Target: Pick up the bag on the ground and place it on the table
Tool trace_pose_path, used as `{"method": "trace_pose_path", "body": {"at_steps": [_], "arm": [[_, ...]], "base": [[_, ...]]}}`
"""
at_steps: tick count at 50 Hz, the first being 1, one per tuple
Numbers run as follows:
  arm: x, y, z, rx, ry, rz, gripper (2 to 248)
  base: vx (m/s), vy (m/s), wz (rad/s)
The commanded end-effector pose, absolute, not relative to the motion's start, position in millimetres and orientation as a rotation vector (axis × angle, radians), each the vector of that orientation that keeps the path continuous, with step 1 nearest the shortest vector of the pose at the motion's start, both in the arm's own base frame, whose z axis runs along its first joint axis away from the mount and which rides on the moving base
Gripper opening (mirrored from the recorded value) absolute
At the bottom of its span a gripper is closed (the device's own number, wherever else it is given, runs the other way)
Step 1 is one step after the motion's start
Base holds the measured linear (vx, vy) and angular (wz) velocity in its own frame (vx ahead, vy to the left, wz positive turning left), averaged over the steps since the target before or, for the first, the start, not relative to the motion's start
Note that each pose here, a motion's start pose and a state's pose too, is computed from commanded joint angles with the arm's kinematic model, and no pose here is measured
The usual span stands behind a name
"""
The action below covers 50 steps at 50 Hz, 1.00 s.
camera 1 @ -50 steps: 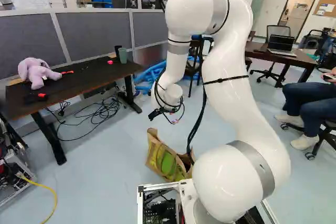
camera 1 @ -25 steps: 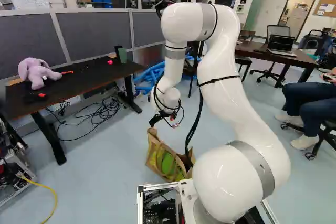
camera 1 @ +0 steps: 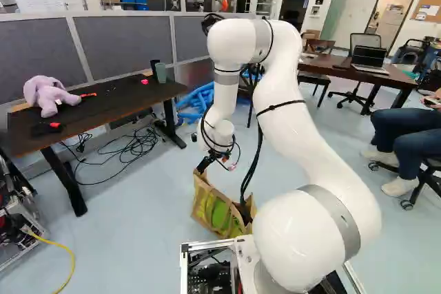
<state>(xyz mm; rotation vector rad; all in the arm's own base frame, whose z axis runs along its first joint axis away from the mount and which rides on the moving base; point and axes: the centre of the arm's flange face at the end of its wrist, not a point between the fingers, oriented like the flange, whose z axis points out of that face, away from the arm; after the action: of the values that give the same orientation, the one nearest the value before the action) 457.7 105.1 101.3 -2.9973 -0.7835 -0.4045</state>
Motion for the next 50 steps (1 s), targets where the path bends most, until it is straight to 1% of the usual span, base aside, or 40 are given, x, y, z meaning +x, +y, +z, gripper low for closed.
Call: {"method": "trace_pose_path", "body": {"at_steps": [22, 50], "arm": [[463.5, 106.4, 69.1, -2.921, -1.116, -0.363, 247], [469.4, 108.3, 27.7, -2.912, -1.148, -0.314, 247]], "base": [[0.0, 0.0, 0.0], [0.0, 0.0, 0.0]]}}
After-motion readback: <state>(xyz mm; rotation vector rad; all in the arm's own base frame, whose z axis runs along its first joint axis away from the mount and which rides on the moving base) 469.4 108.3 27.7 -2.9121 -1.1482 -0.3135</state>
